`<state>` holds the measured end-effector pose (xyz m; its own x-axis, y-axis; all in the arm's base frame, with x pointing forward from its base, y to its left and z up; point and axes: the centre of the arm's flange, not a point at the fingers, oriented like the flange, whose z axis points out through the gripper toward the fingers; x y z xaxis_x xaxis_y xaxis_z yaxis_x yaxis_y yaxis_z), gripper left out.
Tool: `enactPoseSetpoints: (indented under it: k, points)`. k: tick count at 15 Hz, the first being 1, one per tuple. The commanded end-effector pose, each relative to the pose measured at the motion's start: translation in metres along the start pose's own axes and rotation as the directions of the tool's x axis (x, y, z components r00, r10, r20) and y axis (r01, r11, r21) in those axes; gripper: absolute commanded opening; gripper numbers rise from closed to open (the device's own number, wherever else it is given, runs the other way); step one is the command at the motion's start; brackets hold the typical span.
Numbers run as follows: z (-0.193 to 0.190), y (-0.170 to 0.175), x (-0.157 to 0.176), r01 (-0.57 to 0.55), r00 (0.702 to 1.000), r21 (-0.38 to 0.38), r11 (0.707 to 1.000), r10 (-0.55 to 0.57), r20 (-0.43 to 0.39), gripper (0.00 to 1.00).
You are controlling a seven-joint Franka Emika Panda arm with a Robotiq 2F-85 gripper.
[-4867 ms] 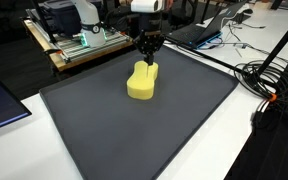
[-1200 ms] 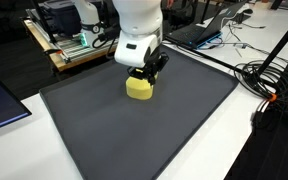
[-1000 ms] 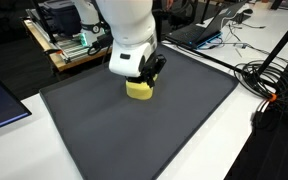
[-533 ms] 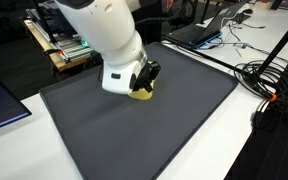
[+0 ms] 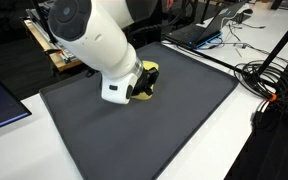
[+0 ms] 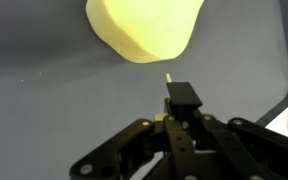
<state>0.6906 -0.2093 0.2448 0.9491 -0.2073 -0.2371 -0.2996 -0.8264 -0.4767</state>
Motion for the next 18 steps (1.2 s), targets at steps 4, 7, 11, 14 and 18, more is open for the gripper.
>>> enactPoseSetpoints:
  k: [4, 7, 11, 14, 18]
  points:
    - [-0.047, -0.077, -0.032, 0.068, 0.993, -0.121, 0.990, -0.079, -0.089, 0.03]
    - [-0.053, -0.135, -0.050, 0.085, 0.984, -0.272, 0.958, -0.123, -0.126, 0.03]
    - [-0.036, -0.207, -0.074, 0.078, 0.971, -0.467, 0.881, -0.174, -0.165, 0.03]
    - [-0.012, -0.244, -0.093, 0.032, 0.961, -0.598, 0.801, -0.188, -0.200, 0.03]
    - [0.022, -0.273, -0.116, -0.057, 0.952, -0.743, 0.666, -0.188, -0.242, 0.03]
